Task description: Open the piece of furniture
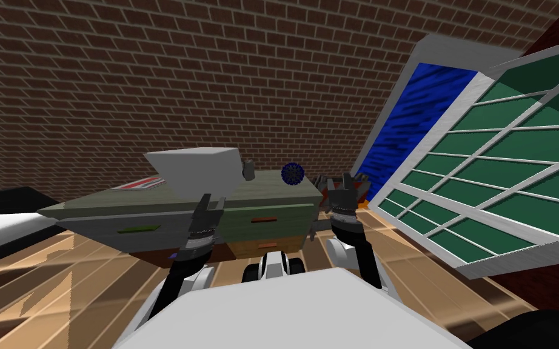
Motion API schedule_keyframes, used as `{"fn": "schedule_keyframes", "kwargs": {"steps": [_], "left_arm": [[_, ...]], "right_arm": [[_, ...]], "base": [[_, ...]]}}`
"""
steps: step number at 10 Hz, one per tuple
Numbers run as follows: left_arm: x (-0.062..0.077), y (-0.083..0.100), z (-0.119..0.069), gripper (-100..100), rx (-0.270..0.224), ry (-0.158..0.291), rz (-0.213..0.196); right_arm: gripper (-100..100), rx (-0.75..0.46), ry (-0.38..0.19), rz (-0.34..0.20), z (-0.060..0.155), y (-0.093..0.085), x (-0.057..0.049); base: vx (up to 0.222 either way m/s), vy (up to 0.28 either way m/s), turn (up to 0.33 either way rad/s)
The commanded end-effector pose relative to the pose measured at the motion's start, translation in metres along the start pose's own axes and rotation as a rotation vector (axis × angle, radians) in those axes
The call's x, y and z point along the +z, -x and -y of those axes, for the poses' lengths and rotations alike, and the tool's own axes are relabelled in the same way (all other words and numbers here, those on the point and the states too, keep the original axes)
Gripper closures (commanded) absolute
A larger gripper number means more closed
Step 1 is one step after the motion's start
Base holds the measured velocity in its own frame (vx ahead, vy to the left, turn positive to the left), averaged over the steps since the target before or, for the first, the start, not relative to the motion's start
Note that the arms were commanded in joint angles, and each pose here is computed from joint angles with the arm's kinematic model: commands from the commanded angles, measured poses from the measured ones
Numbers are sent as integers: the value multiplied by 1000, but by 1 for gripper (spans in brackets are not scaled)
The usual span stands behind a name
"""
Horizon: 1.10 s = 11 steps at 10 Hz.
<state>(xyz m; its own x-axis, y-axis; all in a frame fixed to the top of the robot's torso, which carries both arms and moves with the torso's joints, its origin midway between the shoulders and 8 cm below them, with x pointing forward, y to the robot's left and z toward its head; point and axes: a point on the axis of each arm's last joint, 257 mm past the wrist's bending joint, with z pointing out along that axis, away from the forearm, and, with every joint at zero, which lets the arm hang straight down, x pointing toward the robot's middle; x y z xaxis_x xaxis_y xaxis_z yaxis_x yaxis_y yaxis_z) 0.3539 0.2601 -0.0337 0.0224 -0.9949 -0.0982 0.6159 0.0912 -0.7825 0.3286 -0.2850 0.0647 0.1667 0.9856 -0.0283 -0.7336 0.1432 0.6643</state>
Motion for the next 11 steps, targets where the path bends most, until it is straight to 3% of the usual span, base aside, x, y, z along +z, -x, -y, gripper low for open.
{"fn": "schedule_keyframes", "kwargs": {"steps": [1,11], "left_arm": [[-9,-3,-24,-100,6,52,-16],[-41,-7,-107,-100,3,226,-22]], "right_arm": [[0,0,0,0,0,0,0],[0,0,0,0,0,0,0]], "base": [[-9,-39,-7],[-13,-35,-8]]}}
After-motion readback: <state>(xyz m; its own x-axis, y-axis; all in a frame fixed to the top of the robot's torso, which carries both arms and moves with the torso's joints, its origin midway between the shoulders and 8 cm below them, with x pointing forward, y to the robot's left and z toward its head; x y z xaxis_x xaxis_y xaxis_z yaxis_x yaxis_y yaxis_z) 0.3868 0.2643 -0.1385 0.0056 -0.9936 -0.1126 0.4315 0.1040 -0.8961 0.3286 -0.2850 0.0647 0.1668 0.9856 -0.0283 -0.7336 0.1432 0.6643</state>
